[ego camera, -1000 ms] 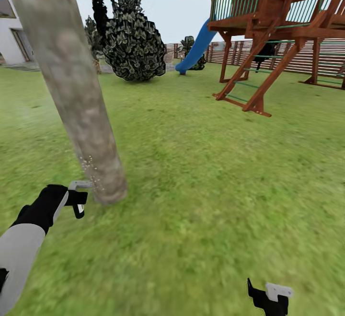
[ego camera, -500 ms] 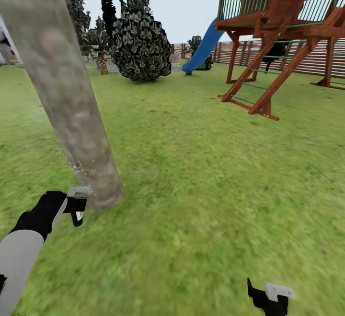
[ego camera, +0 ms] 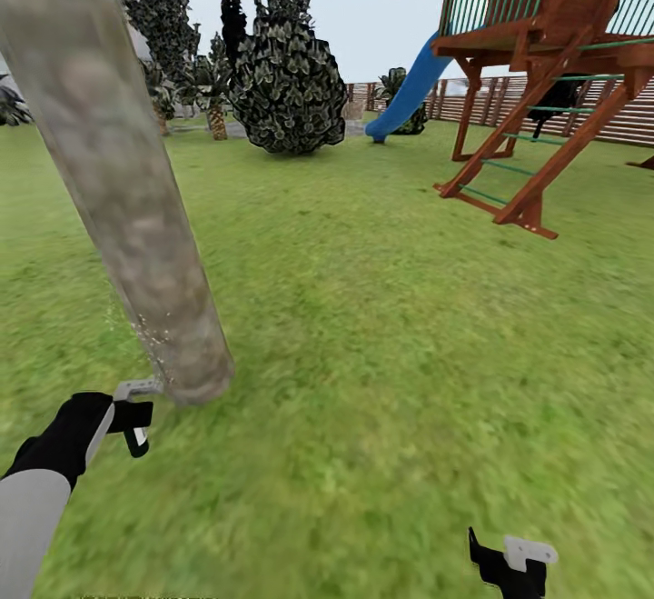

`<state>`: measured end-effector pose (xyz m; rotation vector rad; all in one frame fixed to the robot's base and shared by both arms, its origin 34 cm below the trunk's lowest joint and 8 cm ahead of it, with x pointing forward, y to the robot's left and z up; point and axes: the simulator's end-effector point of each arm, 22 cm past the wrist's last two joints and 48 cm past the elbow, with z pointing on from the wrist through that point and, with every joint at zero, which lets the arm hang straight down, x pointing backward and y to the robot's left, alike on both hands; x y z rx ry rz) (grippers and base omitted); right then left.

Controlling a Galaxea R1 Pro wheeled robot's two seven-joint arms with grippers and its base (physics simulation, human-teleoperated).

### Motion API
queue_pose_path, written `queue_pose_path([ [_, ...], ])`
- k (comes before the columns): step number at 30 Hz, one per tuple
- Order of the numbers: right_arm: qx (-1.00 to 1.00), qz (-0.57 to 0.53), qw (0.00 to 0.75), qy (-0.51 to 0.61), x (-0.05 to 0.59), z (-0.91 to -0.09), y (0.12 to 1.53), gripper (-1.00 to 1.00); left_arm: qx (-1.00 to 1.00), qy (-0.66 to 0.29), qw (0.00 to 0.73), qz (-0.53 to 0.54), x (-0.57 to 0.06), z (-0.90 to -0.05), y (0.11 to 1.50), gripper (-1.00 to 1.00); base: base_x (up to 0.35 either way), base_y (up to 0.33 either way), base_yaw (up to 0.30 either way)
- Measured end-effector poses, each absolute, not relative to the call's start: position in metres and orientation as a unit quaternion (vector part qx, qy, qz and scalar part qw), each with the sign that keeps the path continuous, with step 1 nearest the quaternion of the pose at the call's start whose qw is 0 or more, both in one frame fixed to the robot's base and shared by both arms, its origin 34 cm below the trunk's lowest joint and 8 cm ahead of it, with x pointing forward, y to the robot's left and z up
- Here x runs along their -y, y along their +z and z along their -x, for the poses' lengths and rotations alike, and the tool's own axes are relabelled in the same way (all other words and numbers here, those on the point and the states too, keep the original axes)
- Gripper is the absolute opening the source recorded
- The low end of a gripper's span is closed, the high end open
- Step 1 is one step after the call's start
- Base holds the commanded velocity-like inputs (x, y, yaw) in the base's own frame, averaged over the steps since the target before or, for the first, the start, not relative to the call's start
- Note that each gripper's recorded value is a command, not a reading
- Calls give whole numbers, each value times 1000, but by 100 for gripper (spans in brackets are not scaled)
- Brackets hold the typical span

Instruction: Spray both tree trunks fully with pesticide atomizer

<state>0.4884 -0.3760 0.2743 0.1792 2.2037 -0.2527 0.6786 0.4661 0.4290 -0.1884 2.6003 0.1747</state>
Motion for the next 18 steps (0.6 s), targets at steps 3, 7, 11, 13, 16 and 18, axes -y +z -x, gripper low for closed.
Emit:
queue_pose_path([
  [3,-888,-72,442,-101,375,-488,274,100,-961,63,260,69,-464,-676,425,-100,16,-273,275],
  [7,-888,-72,443,-101,375,-489,274,100,-958,63,270,66,-463,-680,427,-100,90,-274,203],
  [11,-888,-72,443,-102,376,-488,275,100,-958,64,270,65,-463,-680,426,-100,139,-273,15],
  [13,-888,-72,442,-103,377,-488,275,100,-959,64,269,66,-463,-679,425,-100,149,-269,1],
  [16,-888,-72,443,-103,378,-488,275,100,-959,64,267,68,-465,-677,424,-100,137,-264,0],
  [18,-888,-72,443,-102,377,-489,275,100,-961,81,255,71,-476,-663,414,-100,53,-60,185],
])
